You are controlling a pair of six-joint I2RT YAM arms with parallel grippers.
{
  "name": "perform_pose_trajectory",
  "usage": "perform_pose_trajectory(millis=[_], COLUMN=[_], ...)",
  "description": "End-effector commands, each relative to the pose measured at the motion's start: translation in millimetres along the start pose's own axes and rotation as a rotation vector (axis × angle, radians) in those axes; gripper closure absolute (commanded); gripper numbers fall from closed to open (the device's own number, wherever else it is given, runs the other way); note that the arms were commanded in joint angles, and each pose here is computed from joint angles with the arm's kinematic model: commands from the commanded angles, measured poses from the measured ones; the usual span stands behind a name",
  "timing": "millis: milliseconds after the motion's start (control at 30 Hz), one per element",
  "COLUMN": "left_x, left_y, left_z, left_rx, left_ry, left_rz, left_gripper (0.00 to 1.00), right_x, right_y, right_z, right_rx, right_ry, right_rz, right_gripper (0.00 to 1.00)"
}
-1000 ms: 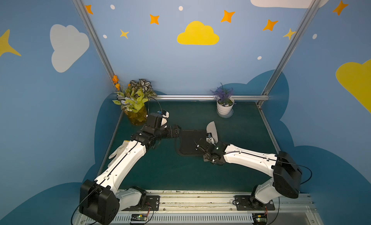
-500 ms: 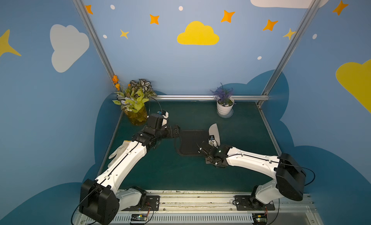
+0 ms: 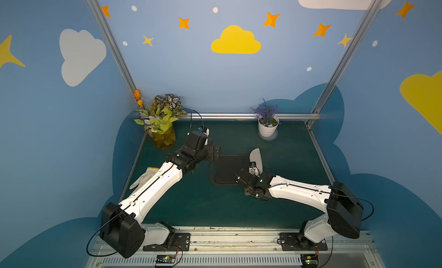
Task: Align the knife with the edge of the cutting board
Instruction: Place the knife at the edge of the cutting board.
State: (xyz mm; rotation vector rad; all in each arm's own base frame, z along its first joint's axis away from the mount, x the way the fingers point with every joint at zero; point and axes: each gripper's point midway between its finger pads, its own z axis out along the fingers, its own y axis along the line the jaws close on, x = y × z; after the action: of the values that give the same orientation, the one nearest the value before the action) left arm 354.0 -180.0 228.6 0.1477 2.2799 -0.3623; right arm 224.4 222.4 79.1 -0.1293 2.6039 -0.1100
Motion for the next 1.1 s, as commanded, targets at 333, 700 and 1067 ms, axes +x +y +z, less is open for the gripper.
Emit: perform_pose_trajectory(millis=[333,700,1067], left_x=[13,12,12], left_y=[-4,-6,-6], left_z=[-9,-11,-13], left_rx=[0.018,0.029,0.026], left_ry=[0.002,0.003,0.003], left_rz=[0.073,0.068,0.069], left_gripper=[0.0,0.0,0.0], right_x=[2,15,22], right_y=[3,7,10], right_z=[2,7,12], right_rx=[-0.008,-0.047,-0.063], right_ry=[-0.003,0.025,0.037], right_rz=[0.077,0.132,0.16], right_gripper=[1.0,1.0,1.0])
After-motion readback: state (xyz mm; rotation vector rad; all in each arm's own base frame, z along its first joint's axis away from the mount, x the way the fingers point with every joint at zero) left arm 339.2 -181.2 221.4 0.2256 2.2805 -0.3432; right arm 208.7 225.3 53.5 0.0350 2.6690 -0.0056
